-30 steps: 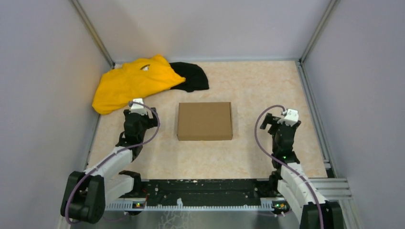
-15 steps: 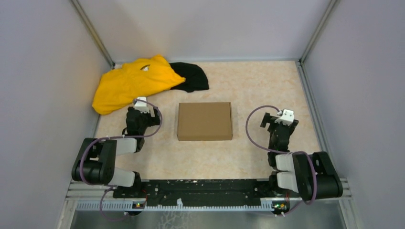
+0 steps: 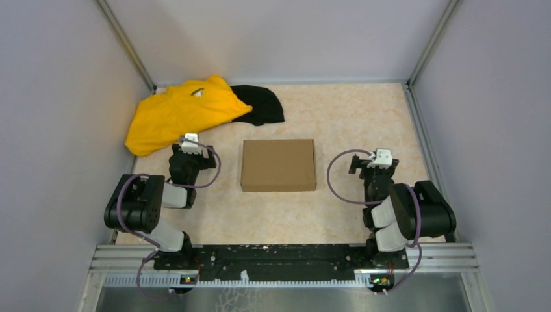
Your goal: Fold the paper box
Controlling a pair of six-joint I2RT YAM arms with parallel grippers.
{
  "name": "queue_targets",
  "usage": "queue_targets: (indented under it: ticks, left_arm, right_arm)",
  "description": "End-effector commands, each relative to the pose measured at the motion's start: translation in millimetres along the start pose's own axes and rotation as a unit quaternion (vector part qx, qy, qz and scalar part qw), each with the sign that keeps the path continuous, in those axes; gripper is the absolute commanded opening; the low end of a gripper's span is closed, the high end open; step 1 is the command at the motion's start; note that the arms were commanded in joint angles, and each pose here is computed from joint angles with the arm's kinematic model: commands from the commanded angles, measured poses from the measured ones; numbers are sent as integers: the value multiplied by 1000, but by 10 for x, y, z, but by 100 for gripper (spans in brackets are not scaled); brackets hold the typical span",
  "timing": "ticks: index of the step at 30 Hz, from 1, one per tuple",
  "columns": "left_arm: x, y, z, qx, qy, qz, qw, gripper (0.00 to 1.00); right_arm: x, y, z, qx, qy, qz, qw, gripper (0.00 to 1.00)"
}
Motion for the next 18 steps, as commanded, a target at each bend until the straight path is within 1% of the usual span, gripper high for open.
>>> queue_targets:
  ticks: [1, 4, 7, 9, 10, 13, 18]
  left_arm:
    - [-177, 24, 3, 5, -8, -63, 998, 99]
    - [-143, 13, -2, 7, -2, -49, 999, 99]
    - [-150, 19, 0, 7, -5, -53, 999, 99]
    - [-152, 18, 2, 6, -4, -53, 999, 99]
    - [-155, 18, 3, 6, -4, -53, 999, 99]
    - [-154, 18, 4, 6, -5, -53, 999, 99]
    - [-154, 18, 3, 6, -5, -53, 999, 99]
  right_arm:
    - [-300, -10, 243, -61, 30, -63, 996, 99]
    - [-311, -11, 235, -50, 31, -67, 996, 99]
    - [-279, -34, 234, -47, 30, -55, 997, 99]
    - [-368, -5, 208, -39, 25, -79, 996, 99]
    - [-330, 70, 185, -34, 27, -79, 996, 99]
    - [-307, 67, 167, -22, 29, -73, 997, 99]
    - [-301, 137, 181, -23, 37, -76, 996, 99]
Point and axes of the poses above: each gripper's point midway between its finger pads, its own y axis back along the fingers, its own z axis along the line the jaws close on, x = y × z, the point moved 1 cm from there along y, back along the fingers, and after that the axes turned 2 degrees about -y, right-handed, at the moved point
